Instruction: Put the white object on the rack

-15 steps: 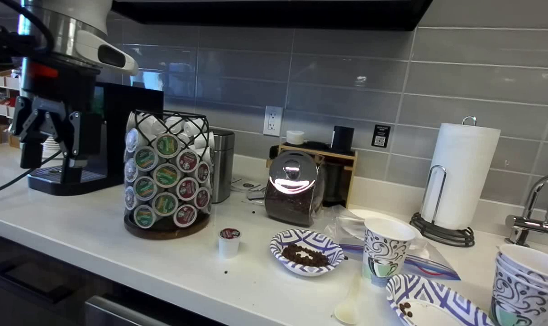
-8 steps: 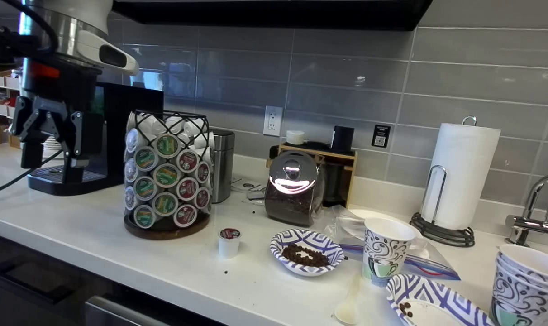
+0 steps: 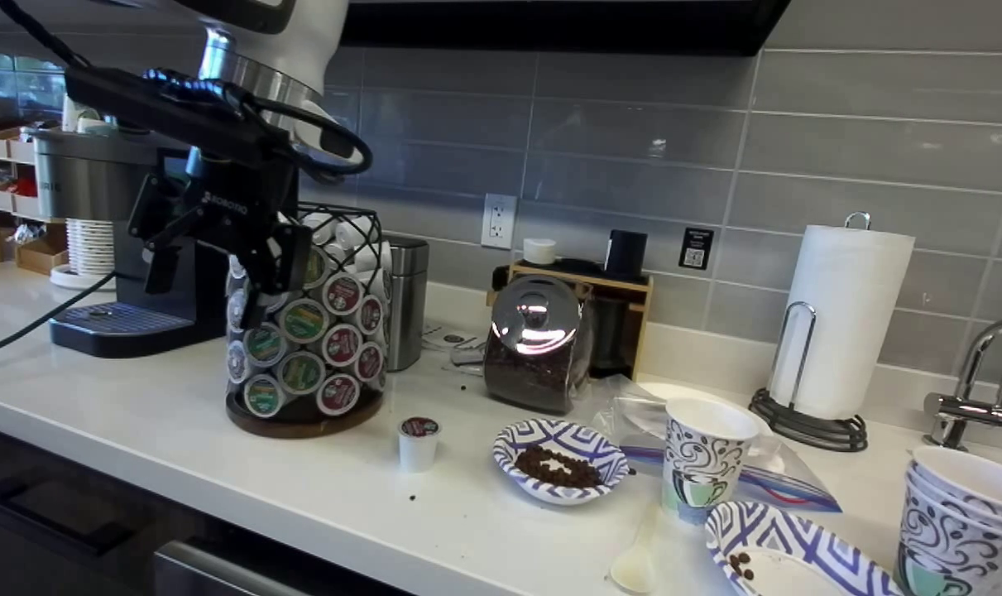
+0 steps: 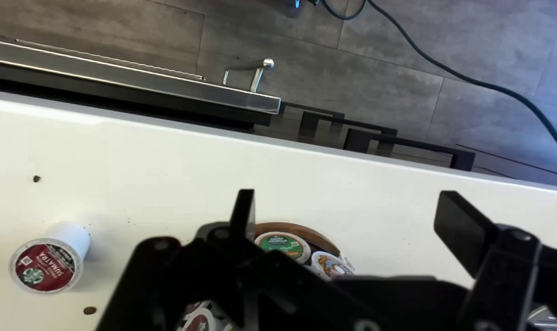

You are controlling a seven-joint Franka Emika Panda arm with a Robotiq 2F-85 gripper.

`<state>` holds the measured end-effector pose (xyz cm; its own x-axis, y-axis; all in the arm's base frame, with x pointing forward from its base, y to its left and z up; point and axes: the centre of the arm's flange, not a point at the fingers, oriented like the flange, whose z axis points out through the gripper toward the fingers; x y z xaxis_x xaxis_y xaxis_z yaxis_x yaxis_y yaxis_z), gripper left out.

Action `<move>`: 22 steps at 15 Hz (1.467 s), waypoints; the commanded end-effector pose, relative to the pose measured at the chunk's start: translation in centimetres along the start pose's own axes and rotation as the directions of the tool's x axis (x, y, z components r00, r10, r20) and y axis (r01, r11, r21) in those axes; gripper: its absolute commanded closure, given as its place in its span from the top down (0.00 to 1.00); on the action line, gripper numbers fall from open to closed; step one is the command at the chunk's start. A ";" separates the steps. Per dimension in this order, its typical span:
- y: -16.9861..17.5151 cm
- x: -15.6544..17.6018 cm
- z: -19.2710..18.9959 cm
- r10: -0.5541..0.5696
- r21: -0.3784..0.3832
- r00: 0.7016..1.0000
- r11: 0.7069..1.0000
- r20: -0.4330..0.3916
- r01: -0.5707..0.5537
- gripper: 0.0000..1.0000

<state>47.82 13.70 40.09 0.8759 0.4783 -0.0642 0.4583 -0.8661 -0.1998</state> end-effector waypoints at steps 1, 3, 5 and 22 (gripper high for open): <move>0.2 0.1 0.1 0.003 0.001 1.000 1.000 0.002 -0.003 1.00; -0.3 0.1 0.0 -0.002 -0.002 1.000 1.000 0.001 0.002 1.00; -0.6 0.1 -0.1 -0.006 -0.004 1.000 1.000 -0.002 0.006 1.00; 6.4 -5.9 -2.7 0.189 -0.373 0.965 0.895 -0.184 -0.246 1.00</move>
<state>45.98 4.89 41.77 0.9593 0.2707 0.0804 0.2503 -0.9469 0.2016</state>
